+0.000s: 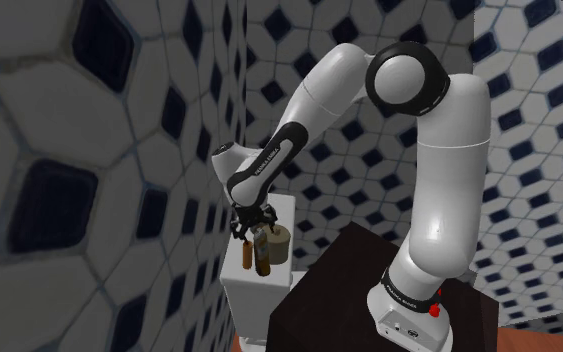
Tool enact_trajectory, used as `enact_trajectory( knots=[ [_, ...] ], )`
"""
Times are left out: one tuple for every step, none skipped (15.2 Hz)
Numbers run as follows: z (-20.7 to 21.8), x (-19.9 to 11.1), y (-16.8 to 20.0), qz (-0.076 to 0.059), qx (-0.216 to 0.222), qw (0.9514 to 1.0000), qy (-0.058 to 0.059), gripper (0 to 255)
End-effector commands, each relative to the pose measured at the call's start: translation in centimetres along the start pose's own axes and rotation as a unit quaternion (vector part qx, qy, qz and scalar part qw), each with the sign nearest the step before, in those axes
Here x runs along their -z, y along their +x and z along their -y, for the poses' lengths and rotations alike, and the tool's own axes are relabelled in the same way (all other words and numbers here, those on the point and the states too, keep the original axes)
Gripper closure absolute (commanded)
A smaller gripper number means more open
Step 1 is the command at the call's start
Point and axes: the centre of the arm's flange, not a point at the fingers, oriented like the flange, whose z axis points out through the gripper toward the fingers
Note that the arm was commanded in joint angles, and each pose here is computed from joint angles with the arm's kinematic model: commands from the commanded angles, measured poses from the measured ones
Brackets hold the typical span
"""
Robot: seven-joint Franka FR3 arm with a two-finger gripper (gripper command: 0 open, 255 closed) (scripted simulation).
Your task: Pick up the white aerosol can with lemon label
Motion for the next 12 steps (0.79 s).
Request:
enact_trajectory(
  knots=[
    [0.05,-0.38,0.08,0.0,0.0,1.0,0.0,0],
    [0.07,-0.37,0.03,0.0,0.0,1.0,0.0,255],
    [0.09,-0.36,0.01,0.0,0.0,1.0,0.0,255],
    [0.08,-0.37,0.02,0.0,0.0,1.0,0.0,255],
    [0.07,-0.36,0.03,0.0,0.0,1.0,0.0,255],
    [0.06,-0.38,0.05,0.0,0.0,1.0,0.0,255],
    [0.08,-0.36,0.07,0.0,0.0,1.0,0.0,255],
    [0.08,-0.34,0.09,0.0,0.0,1.0,0.0,255],
    [0.09,-0.33,0.07,0.0,0.0,1.0,0.0,255],
    [0.08,-0.33,0.07,0.0,0.0,1.0,0.0,255],
    [0.05,-0.38,0.08,0.0,0.0,1.0,0.0,255],
    [-0.11,0.12,-0.02,0.0,0.0,1.0,0.0,255]
  ],
)
